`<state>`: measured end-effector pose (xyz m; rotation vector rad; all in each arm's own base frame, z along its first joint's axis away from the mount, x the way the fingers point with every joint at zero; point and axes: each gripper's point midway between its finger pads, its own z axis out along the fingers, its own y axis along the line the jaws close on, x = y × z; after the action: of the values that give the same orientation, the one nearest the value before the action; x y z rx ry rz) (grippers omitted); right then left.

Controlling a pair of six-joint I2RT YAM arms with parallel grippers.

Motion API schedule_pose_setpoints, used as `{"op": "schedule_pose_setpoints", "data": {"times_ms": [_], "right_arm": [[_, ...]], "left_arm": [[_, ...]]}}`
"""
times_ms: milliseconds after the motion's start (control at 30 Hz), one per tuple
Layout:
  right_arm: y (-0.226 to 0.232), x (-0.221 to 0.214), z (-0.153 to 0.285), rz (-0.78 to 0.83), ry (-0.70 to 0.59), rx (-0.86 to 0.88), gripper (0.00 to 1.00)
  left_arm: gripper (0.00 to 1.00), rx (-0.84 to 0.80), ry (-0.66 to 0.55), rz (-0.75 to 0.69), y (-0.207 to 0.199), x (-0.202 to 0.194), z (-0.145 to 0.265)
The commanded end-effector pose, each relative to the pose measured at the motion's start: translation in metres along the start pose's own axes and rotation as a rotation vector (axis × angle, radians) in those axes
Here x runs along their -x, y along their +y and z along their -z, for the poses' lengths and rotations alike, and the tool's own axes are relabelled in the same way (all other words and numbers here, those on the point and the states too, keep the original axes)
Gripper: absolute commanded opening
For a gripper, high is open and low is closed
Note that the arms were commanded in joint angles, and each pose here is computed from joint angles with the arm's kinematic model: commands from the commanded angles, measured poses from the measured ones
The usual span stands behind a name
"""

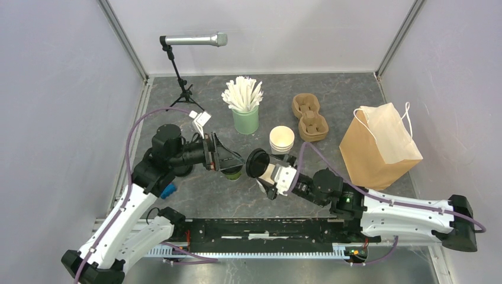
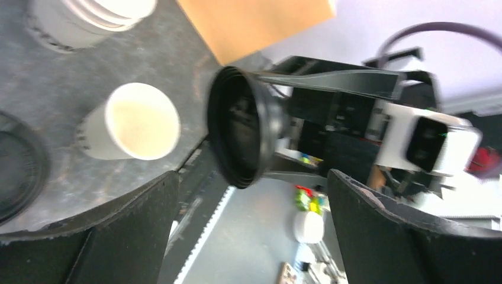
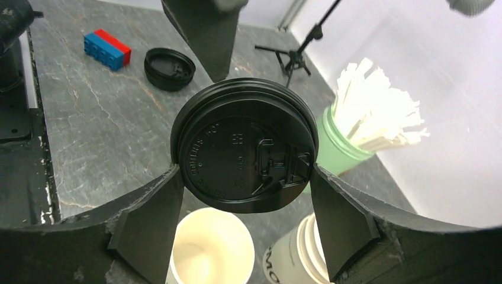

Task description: Pack the takeout coffee

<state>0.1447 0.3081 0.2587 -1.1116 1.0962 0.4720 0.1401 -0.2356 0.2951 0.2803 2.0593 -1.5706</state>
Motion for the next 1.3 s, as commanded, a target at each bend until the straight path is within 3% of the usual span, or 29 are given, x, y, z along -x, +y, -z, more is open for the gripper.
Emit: {"op": "schedule_pose_setpoints", "data": {"times_ms": [0,133,167,433,800,1267], "right_arm": [[-0.011,-0.019,0.018,-0.113,0.280,-0.025,0.81],[-0.017,-0.028,0.028,-0.153,0.476,-0.039,0.83],[-0.014,-0.030,0.031,-0.154,0.576,-0.012,0.83],[-0.001,-0.050,0.029,-0.092,0.867,0.088,0.87],[-0.001,-0.077,0.007,-0.169,0.955,0.128,0.86],[0.007,-0.101,0.003,-0.193,1.043,0.208,0.86]], "left_arm": [[1.00,0.292,-0.049,-0.195,0.047,0.012,0.015],[1.00,0.591,-0.182,-0.337,0.088,0.030,0.054],[1.00,0.683,-0.255,-0.400,0.097,0.034,0.076],[1.00,0.671,-0.413,-0.475,0.087,0.032,0.103],[1.00,0.726,-0.600,-0.498,0.077,0.038,0.141],[1.00,0.729,-0.572,-0.490,0.083,0.036,0.136]]}}
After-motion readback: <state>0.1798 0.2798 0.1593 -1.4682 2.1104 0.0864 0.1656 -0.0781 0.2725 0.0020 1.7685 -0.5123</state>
